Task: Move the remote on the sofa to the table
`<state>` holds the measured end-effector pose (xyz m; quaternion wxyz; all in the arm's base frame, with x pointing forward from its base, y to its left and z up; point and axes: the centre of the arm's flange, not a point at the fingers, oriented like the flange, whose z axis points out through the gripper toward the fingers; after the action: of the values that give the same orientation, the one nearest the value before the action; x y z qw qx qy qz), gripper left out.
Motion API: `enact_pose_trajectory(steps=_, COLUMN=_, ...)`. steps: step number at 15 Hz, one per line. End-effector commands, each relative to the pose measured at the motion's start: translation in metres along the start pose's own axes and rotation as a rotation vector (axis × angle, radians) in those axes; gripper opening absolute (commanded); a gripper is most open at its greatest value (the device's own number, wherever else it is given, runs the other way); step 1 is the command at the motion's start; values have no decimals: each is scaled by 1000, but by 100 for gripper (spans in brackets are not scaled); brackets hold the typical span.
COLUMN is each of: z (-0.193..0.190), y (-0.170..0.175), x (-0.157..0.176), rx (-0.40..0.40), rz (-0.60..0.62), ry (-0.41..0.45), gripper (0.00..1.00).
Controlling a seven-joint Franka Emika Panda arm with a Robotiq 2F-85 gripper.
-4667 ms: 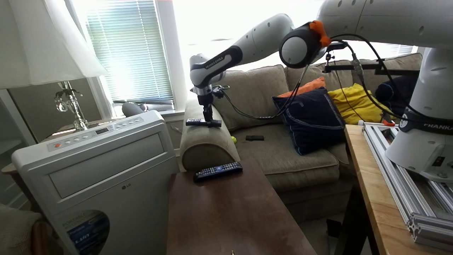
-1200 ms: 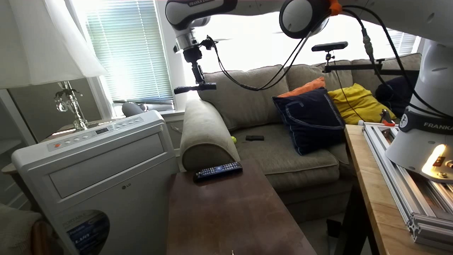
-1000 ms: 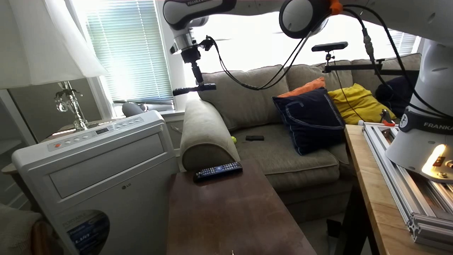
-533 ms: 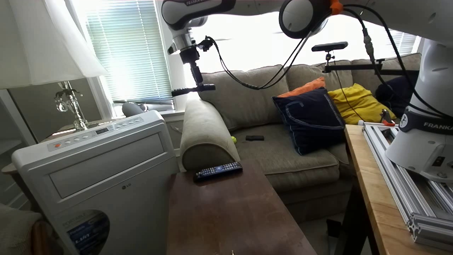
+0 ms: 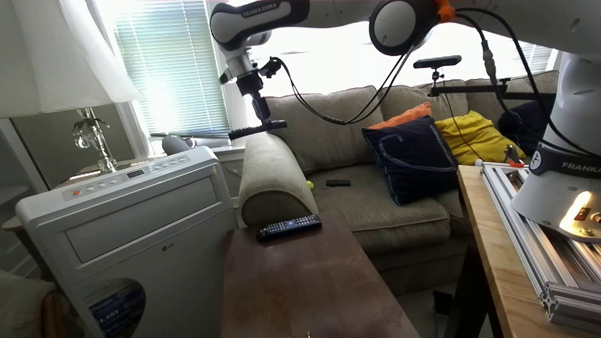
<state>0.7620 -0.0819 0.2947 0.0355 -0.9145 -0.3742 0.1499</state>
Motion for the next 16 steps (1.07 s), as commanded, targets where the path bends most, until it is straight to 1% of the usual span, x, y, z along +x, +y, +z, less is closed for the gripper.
enact_pose_trajectory(steps=1, z=46, y=-59, x=-29, rx=43, rz=-151, ry=-78, gripper=28)
enact_pose_trajectory(steps=4, z=63, y=-71, x=-24, rx=92, rz=-291, ry=-146, gripper=28)
enact_pose_trajectory(steps=5, z=68, y=-75, x=-21, rx=97, rz=-337, ry=-165, gripper=28)
enact_pose_trajectory(steps=7, z=76, y=-82, x=-18, rx=118, rz=-421, ry=-183, gripper=28)
enact_pose_trajectory(steps=9, z=76, y=-87, x=-16, rx=93, rz=-389, ry=-128, gripper=28)
enact_pose_trajectory(steps=11, z=75, y=-88, x=-14, rx=98, rz=-372, ry=-84, gripper=28)
enact_pose_trajectory(steps=12, z=79, y=-87, x=-11, rx=77, rz=-368, ry=-50, gripper=28)
enact_pose_trajectory(steps=14, z=86, y=-82, x=-1, rx=51, rz=-350, ry=-22, gripper=28)
enact_pose_trajectory(steps=16, z=84, y=-79, x=4, rx=-9, rz=-328, ry=79, gripper=28)
